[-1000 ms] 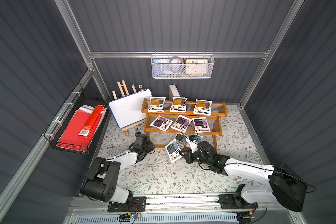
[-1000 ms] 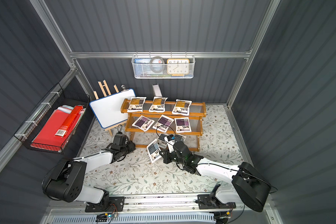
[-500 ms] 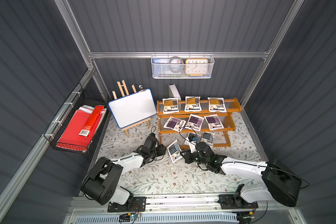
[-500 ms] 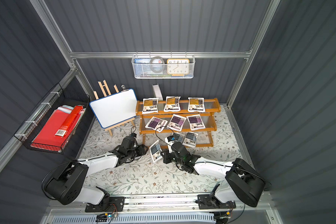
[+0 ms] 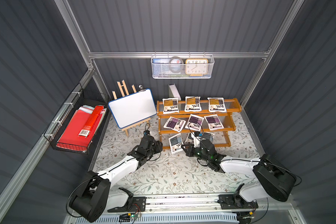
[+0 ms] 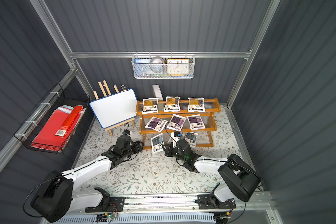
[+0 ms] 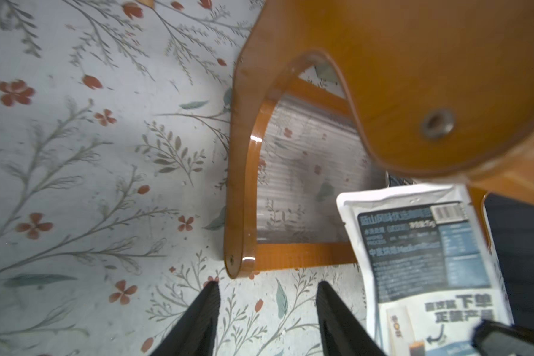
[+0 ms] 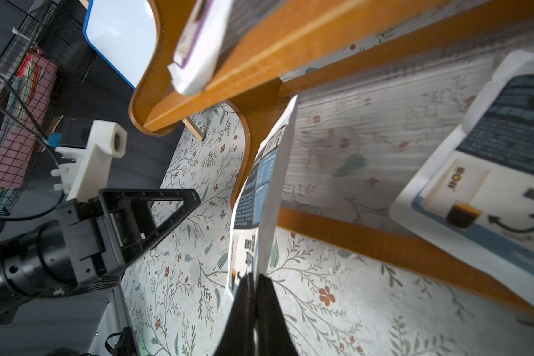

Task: Place the bagged coffee beans on the shelf by color
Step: Place the bagged coffee beans on the shelf.

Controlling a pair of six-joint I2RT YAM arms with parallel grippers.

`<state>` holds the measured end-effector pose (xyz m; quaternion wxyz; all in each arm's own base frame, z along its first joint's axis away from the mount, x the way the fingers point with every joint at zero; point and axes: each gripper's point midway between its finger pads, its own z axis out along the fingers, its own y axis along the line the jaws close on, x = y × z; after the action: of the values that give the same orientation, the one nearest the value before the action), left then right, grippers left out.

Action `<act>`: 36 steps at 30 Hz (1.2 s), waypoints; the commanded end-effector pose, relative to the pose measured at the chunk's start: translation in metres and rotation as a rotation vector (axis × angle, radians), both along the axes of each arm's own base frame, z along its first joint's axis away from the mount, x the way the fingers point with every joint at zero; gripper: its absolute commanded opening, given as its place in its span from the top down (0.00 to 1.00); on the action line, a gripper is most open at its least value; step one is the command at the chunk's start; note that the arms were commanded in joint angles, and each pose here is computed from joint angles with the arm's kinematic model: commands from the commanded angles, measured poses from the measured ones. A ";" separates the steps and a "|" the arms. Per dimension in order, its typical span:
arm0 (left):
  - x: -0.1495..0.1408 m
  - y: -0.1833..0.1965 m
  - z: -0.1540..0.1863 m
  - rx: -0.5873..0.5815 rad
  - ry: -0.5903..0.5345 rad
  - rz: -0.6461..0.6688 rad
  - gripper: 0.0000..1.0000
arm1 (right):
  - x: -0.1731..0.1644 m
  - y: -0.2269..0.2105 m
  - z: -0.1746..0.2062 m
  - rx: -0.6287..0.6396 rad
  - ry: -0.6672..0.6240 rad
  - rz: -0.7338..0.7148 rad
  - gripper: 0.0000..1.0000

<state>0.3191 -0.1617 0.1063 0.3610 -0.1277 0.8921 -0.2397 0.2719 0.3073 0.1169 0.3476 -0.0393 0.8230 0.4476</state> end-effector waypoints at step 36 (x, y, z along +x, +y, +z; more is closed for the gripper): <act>-0.004 0.035 0.018 -0.009 -0.014 0.215 0.37 | 0.043 0.020 -0.025 0.445 0.264 -0.082 0.36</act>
<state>0.3177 -0.1292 0.1285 0.3967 -0.2234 0.8646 -0.2127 0.3133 0.3206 0.0796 0.2668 0.1311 0.7596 0.5785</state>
